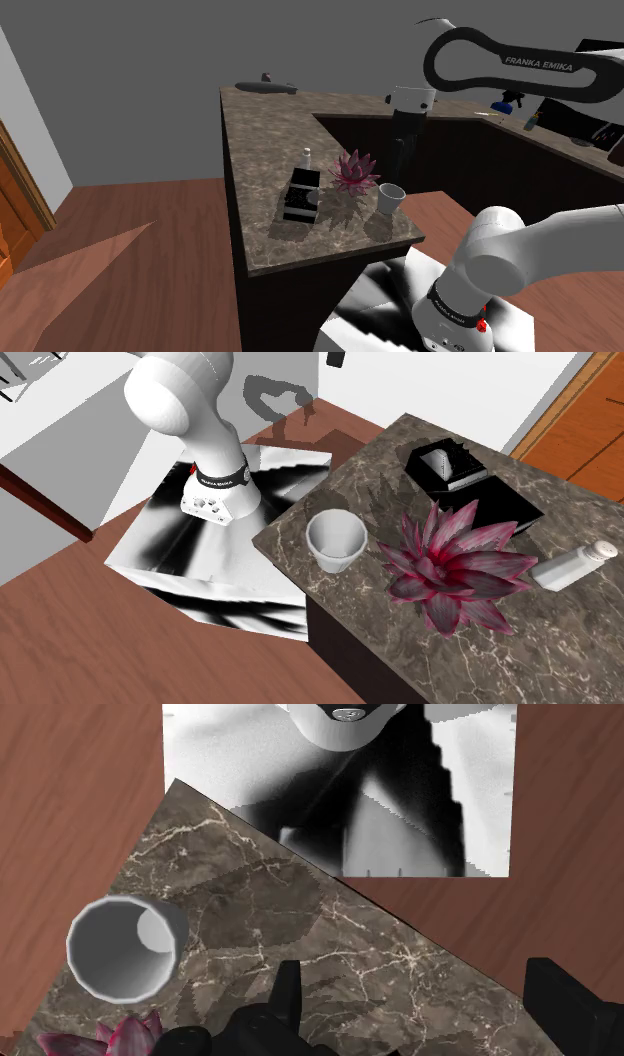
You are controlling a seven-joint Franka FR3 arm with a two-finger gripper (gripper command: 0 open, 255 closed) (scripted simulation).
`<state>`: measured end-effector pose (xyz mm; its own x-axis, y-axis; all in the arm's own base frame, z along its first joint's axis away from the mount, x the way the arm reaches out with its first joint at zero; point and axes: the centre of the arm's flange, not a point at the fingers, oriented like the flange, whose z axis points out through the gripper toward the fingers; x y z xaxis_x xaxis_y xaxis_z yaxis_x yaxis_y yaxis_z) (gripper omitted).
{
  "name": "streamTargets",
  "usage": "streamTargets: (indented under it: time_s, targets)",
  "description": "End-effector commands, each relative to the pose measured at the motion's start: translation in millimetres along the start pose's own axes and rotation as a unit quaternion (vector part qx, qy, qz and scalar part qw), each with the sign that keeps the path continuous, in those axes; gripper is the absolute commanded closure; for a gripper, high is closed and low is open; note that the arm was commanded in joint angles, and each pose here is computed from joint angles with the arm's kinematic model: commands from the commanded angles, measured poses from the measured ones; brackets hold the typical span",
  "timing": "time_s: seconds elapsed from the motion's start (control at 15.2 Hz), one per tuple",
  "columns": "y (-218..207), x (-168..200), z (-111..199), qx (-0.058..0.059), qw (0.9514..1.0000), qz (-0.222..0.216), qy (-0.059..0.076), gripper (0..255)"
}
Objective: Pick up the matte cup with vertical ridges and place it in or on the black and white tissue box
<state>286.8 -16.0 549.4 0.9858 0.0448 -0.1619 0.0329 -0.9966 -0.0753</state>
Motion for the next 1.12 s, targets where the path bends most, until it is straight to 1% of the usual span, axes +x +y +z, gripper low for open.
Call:
streamTargets:
  time_s: [0.0, 0.53, 1.06]
  targets:
    - [0.0, 0.0, 0.0, 0.0, 1.0, 0.0, 0.0, 0]
    - [98.4, 4.9, 44.5, 0.012, 0.9995, 0.001, 0.031, 0]
    - [195.7, 12.3, 91.0, 0.023, 0.9979, 0.003, 0.061, 0]
